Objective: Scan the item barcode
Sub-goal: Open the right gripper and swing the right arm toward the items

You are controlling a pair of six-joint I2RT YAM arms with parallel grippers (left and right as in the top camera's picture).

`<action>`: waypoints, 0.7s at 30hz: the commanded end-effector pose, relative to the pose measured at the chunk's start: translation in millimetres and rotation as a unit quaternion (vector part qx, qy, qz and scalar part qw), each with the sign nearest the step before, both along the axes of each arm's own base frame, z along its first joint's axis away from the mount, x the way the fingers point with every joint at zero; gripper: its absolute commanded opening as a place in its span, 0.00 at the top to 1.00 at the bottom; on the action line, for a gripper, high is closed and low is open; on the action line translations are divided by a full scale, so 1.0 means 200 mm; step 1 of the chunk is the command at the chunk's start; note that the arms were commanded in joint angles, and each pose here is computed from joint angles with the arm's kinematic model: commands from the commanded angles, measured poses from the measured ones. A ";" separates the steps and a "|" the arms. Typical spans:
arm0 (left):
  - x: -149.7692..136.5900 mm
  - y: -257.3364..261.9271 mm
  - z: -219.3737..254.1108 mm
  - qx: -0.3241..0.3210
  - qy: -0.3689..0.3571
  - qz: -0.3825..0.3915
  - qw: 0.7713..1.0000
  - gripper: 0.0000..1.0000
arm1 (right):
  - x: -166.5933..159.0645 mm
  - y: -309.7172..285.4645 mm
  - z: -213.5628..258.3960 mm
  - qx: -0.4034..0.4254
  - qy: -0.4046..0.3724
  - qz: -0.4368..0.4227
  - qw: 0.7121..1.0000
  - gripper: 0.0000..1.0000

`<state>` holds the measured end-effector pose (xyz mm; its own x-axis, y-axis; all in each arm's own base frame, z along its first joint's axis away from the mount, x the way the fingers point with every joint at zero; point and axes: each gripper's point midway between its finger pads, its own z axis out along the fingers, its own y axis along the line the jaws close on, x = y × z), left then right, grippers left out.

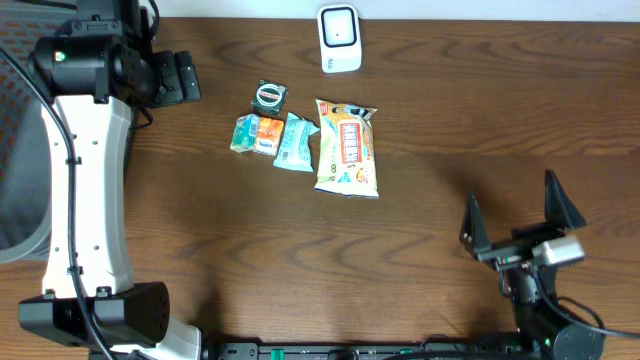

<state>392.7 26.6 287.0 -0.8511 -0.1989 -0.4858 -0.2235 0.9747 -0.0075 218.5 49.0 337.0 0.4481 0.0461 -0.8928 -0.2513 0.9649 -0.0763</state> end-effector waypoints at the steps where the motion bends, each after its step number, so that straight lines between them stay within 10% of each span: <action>1: 0.00 0.02 -0.01 0.005 0.004 0.010 1.000 0.02 | 0.07 0.06 0.07 -0.059 0.014 0.010 0.998 0.01; 21: 0.00 0.02 -0.01 0.005 0.004 0.010 1.000 0.02 | 0.67 0.30 -0.11 -0.116 0.342 0.137 0.922 0.01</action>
